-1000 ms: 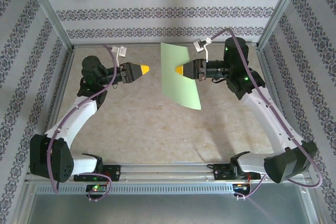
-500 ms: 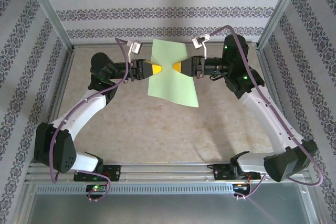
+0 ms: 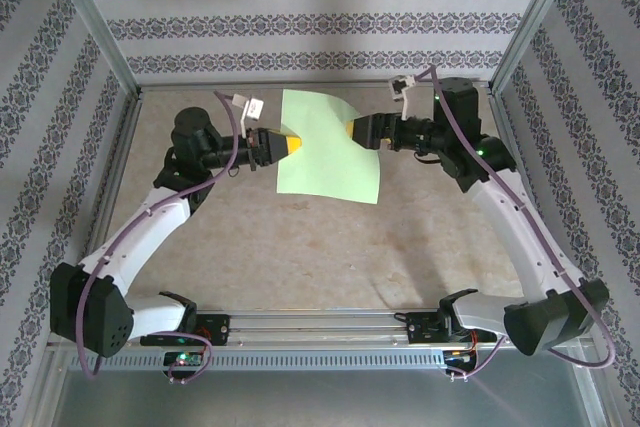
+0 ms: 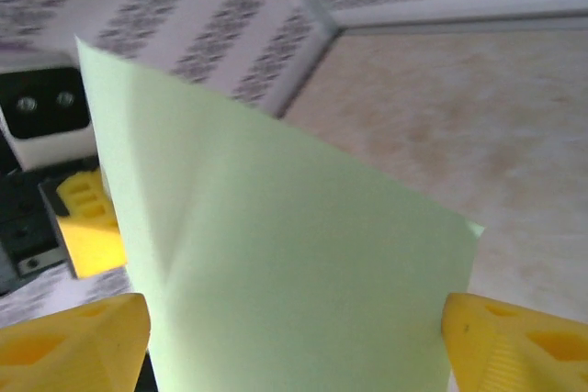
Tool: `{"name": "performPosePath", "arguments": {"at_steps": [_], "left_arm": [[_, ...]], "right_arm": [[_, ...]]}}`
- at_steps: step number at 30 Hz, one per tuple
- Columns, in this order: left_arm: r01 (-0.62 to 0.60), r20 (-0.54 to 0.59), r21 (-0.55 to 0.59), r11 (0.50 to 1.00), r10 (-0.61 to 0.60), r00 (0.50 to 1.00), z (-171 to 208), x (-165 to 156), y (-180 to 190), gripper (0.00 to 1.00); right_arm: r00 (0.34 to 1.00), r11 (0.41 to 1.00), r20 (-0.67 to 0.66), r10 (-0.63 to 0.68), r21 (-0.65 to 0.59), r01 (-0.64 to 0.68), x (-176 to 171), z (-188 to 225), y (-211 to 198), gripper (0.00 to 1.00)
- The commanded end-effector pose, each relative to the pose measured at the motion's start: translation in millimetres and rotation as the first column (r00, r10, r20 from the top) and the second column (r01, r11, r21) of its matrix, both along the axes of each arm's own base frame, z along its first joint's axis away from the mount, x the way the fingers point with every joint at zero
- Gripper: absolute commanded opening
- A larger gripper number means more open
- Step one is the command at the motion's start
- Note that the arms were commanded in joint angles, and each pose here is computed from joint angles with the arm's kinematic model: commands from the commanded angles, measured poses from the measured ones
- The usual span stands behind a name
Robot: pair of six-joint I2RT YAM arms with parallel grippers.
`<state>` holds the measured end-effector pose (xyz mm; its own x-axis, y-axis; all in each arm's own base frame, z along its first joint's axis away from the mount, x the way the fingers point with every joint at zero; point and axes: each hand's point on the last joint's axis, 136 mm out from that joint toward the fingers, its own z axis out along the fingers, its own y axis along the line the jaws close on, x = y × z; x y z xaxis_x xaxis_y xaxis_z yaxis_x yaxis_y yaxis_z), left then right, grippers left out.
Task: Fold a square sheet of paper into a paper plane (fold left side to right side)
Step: Place a square sheet of paper at the center of the table.
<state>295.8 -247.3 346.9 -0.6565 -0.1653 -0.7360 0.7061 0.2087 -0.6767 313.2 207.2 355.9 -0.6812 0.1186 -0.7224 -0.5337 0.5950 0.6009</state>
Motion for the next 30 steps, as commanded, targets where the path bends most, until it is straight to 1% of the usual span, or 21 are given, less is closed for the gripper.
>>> {"name": "performPosePath", "arguments": {"at_steps": [1, 4, 8, 10, 12, 16, 19, 23, 25, 30], "left_arm": [[-0.12, -0.115, 0.097, 0.988, 0.131, 0.985, -63.5, 19.5, 5.5, 0.0], [-0.176, -0.212, 0.167, 0.97, 0.21, 0.955, -115.6, 30.8, 10.8, 0.0], [-0.212, -0.289, 0.296, 0.931, 0.299, 0.909, -184.8, 39.5, 20.3, 0.0], [-0.215, -0.328, 0.371, 0.904, 0.344, 0.88, -221.1, 43.3, 25.8, 0.0], [-0.204, -0.359, 0.423, 0.883, 0.37, 0.857, -248.4, 45.8, 28.7, 0.0], [-0.189, -0.381, 0.526, 0.829, 0.429, 0.819, -289.0, 48.8, 38.3, 0.0], [-0.189, -0.384, 0.561, 0.806, 0.456, 0.803, -299.2, 49.3, 42.8, 0.0], [-0.186, -0.388, 0.579, 0.794, 0.469, 0.793, -301.4, 46.7, 46.0, 0.0], [-0.186, -0.388, 0.583, 0.791, 0.472, 0.791, -300.9, 44.8, 47.2, 0.0], [-0.191, -0.384, 0.579, 0.793, 0.471, 0.794, -294.5, 42.5, 47.8, 0.0]], "right_arm": [[0.977, 0.967, -0.025, -0.213, -0.149, 0.207, 15.7, -38.4, -39.4, 0.87], [0.965, 0.955, -0.066, -0.255, -0.174, 0.241, 16.9, -62.5, -45.5, 0.86], [0.951, 0.95, -0.133, -0.28, -0.177, 0.255, 16.7, -97.8, -41.8, 0.8], [0.946, 0.947, -0.152, -0.285, -0.195, 0.254, 16.8, -117.5, -34.7, 0.74], [0.937, 0.942, -0.184, -0.296, -0.219, 0.254, 16.9, -138.0, -27.2, 0.68], [0.914, 0.951, -0.284, -0.288, -0.194, 0.24, 19.5, -176.8, -4.2, 0.54], [0.892, 0.958, -0.355, -0.279, -0.165, 0.234, 22.9, -202.2, 12.9, 0.42], [0.851, 0.96, -0.447, -0.276, -0.158, 0.229, 28.5, -234.5, 28.5, 0.24], [0.828, 0.964, -0.495, -0.263, -0.162, 0.209, 30.9, -251.8, 36.8, 0.18], [0.783, 0.965, -0.571, -0.248, -0.212, 0.152, 31.4, -285.6, 49.6, 0.08]]}}
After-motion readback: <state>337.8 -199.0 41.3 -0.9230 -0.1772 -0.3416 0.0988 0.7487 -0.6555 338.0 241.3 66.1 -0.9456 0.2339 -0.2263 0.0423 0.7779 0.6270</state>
